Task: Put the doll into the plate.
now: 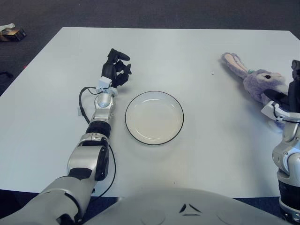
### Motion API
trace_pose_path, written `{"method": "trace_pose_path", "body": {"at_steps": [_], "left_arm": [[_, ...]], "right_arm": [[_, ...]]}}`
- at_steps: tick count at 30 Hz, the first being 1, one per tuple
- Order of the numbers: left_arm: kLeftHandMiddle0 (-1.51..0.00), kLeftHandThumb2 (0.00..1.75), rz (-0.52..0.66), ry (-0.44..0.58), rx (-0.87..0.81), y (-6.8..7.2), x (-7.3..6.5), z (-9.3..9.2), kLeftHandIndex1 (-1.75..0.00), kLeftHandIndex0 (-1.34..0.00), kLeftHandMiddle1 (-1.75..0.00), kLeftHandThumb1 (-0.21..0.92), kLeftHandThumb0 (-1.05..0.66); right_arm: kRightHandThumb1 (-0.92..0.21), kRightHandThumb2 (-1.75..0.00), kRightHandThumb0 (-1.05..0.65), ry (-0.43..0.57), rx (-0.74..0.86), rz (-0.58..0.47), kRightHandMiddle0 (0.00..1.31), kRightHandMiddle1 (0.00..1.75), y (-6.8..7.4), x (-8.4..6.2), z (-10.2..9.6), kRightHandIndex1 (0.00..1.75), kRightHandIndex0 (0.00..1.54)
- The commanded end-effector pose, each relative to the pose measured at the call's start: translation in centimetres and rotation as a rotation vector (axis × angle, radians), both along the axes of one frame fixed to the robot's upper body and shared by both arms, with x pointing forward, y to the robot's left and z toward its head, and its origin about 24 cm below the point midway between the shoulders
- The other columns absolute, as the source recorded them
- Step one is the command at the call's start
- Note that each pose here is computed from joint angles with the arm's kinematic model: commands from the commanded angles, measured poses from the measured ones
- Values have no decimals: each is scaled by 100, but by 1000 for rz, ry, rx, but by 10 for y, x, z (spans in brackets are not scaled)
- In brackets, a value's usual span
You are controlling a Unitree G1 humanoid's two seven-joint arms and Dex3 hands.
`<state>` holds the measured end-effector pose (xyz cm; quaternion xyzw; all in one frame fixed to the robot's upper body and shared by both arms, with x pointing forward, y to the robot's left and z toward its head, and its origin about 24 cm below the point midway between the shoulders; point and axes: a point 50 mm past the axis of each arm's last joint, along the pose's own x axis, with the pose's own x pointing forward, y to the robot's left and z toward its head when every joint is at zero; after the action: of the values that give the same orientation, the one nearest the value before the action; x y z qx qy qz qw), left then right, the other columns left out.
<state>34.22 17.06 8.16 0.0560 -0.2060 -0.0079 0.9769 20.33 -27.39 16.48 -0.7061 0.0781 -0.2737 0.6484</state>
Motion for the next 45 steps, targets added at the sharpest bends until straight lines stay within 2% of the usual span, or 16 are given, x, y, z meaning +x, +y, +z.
{"method": "trace_pose_path", "body": {"at_steps": [1,11,15,26,30,40,45], "left_arm": [[-64,39,6,-30,6,0,2,6,-161,-34,-175,92,-35],[-64,39,7,-32,5,0,2,7,-161,-34,-175,92,-35],[-64,39,24,-46,-19,1,2,8,-161,-34,-175,92,-35],[-64,39,25,-47,-19,1,2,8,-161,-34,-175,92,-35],[-64,39,40,-76,-56,-1,0,10,-161,-34,-175,92,-35],[-64,39,42,-79,-58,-2,0,10,-161,-34,-175,92,-35],[-64,39,49,-86,-66,-3,0,12,-161,-34,-175,92,-35]], "right_arm": [[-92,-47,-93,17,85,-15,25,8,-2,-2,-5,0,14],[-92,-49,-96,24,106,-16,22,5,-2,-2,-6,0,12],[-92,-48,-96,59,240,-19,19,3,-4,-2,-10,0,8],[-92,-48,-97,64,247,-19,17,2,-4,-3,-9,0,7],[-92,-48,-98,151,402,0,13,1,-9,-2,-21,0,4],[-92,-48,-98,165,417,4,10,0,-10,-1,-22,0,2],[-92,-47,-98,207,449,2,12,1,-16,3,-27,1,4]]}}
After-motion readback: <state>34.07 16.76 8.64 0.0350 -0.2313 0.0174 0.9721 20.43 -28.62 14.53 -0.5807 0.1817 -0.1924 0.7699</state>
